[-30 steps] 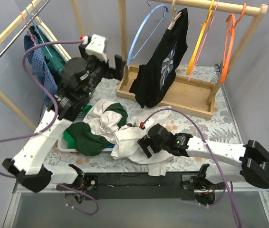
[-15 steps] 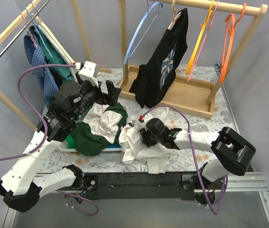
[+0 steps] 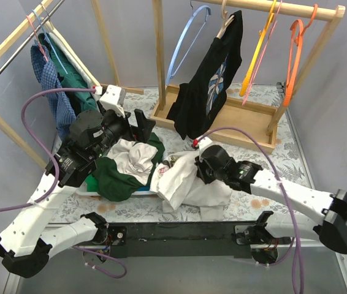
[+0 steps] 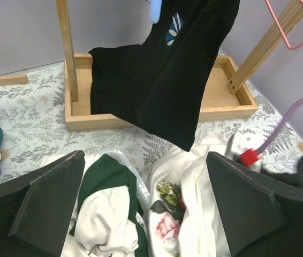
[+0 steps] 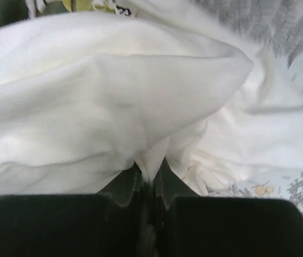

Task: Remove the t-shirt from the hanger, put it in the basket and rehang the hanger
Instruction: Pick up the T-shirt from the center of the board, then place the T-shirt in the bin.

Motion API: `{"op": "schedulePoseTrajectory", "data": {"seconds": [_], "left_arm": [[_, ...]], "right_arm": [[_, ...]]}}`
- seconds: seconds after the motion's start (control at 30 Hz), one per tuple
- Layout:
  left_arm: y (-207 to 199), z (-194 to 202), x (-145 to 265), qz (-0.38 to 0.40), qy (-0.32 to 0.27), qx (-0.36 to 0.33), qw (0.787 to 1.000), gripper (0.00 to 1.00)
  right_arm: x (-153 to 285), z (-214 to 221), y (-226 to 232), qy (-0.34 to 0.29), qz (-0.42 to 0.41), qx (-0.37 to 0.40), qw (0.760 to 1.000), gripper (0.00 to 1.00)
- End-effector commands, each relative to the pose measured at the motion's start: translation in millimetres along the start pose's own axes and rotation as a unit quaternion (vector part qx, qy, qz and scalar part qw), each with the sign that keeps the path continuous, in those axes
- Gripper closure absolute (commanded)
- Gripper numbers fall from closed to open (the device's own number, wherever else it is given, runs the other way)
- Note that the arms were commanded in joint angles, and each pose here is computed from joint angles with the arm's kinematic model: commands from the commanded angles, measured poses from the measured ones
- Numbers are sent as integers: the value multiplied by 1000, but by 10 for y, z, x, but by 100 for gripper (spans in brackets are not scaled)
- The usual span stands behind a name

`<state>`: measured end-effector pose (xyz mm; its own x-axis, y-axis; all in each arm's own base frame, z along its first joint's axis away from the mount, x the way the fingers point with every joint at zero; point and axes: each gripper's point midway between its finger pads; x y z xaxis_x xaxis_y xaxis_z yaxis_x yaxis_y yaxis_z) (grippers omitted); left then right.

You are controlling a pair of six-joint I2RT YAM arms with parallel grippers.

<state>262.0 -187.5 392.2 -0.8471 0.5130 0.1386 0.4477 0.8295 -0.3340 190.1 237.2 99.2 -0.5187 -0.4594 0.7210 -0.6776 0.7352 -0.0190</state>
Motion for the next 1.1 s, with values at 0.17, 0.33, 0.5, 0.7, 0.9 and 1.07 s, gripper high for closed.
{"op": "schedulePoseTrajectory", "data": {"seconds": [0.17, 0.33, 0.5, 0.7, 0.9, 1.07], "left_arm": [[31, -325, 220, -18, -49, 12, 999, 2], [40, -736, 335, -38, -105, 17, 994, 2], [-104, -1232, 533, -14, -180, 18, 983, 2], [-308, -1581, 710, 30, -228, -30, 973, 2], [-398, -1635, 795, 52, -229, -42, 971, 2], [-412, -1557, 827, 59, -212, -42, 975, 2]], "right_arm": [[1220, -1813, 309, -244, -96, 68, 963, 99], [1512, -2398, 528, -310, -141, 98, 935, 99], [1637, -2838, 785, -352, -178, 122, 911, 99], [1318, -3133, 1211, -359, -213, 144, 897, 99], [801, -3480, 1699, -367, -248, 157, 883, 99], [447, -3796, 1951, -367, -257, 158, 880, 99]]}}
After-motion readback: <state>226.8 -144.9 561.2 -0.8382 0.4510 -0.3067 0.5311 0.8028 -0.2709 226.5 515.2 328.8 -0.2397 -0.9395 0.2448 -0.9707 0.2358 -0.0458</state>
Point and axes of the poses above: each gripper's point midway between its finger pads, its own x axis back along the fingers, its own y axis along the line the jaws close on, z = x × y, and after that the axes turned 8 degrees about x, right-handed
